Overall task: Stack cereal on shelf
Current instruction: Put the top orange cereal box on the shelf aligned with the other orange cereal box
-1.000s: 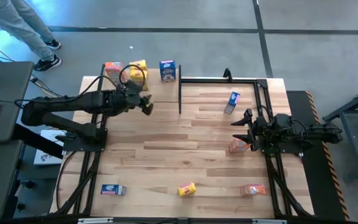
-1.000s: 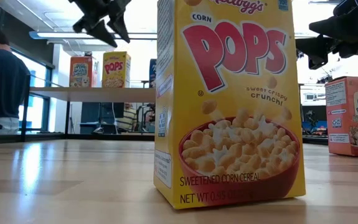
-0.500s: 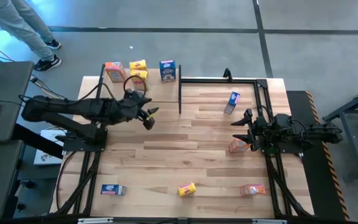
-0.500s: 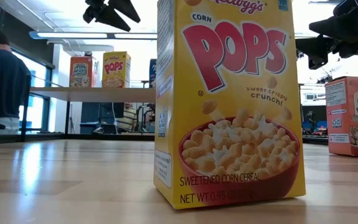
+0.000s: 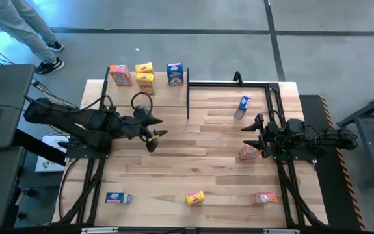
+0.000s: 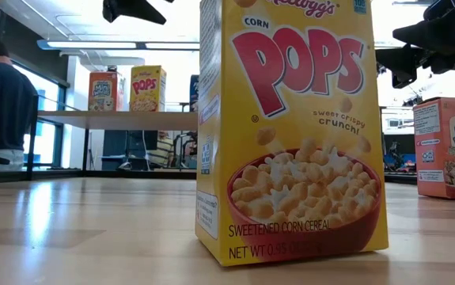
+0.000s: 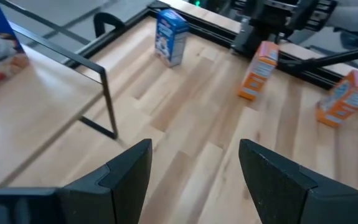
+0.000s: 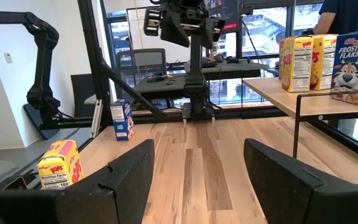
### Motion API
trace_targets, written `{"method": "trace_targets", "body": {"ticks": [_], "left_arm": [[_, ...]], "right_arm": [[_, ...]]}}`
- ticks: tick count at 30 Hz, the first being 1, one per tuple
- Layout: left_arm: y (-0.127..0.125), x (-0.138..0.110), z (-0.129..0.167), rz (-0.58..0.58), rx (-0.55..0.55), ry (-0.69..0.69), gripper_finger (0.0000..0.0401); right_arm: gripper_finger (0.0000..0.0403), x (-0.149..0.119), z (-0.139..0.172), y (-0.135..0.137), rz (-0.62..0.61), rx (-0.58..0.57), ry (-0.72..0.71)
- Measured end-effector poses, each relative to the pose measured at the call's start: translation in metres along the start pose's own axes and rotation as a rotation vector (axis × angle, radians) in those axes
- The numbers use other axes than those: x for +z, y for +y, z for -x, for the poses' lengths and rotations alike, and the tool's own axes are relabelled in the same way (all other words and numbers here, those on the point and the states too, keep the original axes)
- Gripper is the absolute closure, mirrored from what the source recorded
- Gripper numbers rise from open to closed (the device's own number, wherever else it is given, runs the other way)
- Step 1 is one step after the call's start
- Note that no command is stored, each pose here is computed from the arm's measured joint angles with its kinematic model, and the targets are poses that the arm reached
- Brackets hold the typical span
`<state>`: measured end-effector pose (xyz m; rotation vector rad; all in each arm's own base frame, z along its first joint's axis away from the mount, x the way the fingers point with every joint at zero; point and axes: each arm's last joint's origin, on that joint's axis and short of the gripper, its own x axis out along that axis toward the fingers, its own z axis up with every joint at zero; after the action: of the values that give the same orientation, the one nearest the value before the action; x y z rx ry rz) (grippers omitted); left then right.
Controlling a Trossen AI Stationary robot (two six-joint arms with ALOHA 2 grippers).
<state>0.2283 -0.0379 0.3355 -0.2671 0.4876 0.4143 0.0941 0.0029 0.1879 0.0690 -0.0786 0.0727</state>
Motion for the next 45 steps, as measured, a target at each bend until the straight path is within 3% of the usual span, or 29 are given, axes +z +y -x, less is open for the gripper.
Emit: {"method": "trace_targets", "body": {"ticks": [13, 24, 29, 36, 42, 45], "left_arm": [[-0.012, 0.004, 0.005, 0.071, -0.081, -0.068, 0.0169], [-0.013, 0.006, 0.006, 0.08, -0.091, -0.082, 0.0169], [-0.013, 0.006, 0.006, 0.08, -0.09, -0.082, 0.0169], [-0.013, 0.006, 0.006, 0.079, -0.076, -0.09, 0.0169], [-0.013, 0.006, 0.006, 0.079, -0.073, -0.091, 0.0169], [-0.013, 0.006, 0.006, 0.079, -0.073, -0.091, 0.0169]], "right_arm": [[0.0162, 0.001, 0.0, 0.0, -0.033, -0.005, -0.013], [0.0162, 0.024, 0.003, 0.004, -0.03, 0.094, -0.233], [0.0162, 0.044, 0.008, 0.005, -0.016, 0.091, -0.293], [0.0162, 0.082, 0.021, 0.009, 0.104, 0.078, -0.416], [0.0162, 0.119, 0.039, 0.013, 0.088, 0.088, -0.51], [0.0162, 0.134, 0.046, 0.013, 0.082, 0.067, -0.47]]}}
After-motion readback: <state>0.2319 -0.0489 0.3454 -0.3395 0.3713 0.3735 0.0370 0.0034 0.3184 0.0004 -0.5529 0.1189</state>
